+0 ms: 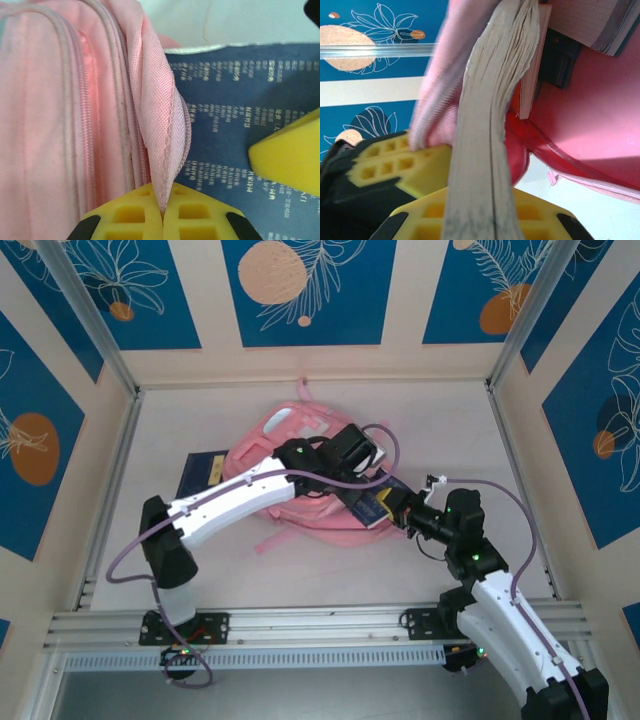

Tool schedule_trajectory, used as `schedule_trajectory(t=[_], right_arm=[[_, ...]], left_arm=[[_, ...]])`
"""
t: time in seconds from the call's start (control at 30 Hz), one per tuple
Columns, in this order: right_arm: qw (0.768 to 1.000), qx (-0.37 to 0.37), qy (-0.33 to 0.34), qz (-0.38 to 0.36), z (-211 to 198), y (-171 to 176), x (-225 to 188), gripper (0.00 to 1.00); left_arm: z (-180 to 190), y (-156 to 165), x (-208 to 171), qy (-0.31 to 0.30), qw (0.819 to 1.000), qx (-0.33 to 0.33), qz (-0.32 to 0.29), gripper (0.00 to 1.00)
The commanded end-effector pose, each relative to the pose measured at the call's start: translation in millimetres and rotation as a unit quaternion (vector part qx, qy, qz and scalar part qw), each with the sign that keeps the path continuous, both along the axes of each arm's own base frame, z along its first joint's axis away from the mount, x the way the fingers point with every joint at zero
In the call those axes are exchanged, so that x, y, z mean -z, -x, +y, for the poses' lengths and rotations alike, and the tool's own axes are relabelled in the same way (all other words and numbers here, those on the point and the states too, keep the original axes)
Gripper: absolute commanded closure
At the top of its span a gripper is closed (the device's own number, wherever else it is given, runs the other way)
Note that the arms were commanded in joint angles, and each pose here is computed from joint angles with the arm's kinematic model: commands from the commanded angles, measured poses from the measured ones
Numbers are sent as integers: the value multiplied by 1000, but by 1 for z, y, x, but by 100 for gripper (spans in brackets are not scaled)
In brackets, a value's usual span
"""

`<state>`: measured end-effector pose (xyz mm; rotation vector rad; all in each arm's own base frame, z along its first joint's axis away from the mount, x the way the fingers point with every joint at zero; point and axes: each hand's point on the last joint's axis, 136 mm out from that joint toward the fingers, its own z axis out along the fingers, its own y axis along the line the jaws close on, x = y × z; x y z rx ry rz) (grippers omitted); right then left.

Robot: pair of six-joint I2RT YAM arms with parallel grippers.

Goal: Pack the student bag
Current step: Open the student bag at the center of the table, then place the book in the student bag.

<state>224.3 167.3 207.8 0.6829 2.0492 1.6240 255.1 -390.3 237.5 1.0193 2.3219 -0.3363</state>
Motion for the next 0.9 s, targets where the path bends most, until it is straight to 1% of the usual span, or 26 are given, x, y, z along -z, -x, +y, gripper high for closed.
schedule_trajectory(t=[0.0, 0.13, 0.2, 0.3, 0.37, 0.47, 0.67, 0.87], right_arm=[[999, -28, 3, -44, 8, 7, -11, 100], [999, -32, 28, -24, 14, 11, 20, 100], [998, -39, 41, -18, 18, 14, 32, 99], [997, -51, 60, -18, 26, 17, 43, 99], [996, -61, 63, -25, 33, 18, 43, 99], [995, -74, 61, -37, 42, 18, 35, 100], [993, -84, 35, -80, 54, 15, -6, 100], [993, -79, 17, -87, 59, 8, -25, 100]], left_arm=[[32, -13, -77, 41, 994, -34, -99, 100], [64, -21, -123, 63, 982, -68, -164, 100], [74, -22, -139, 73, 977, -78, -183, 100], [85, -23, -152, 82, 973, -89, -198, 100], [88, -23, -155, 84, 972, -91, -200, 100], [89, -24, -157, 87, 972, -90, -199, 100], [87, -22, -154, 94, 973, -88, -191, 100], [86, -20, -152, 100, 974, -84, -187, 100]])
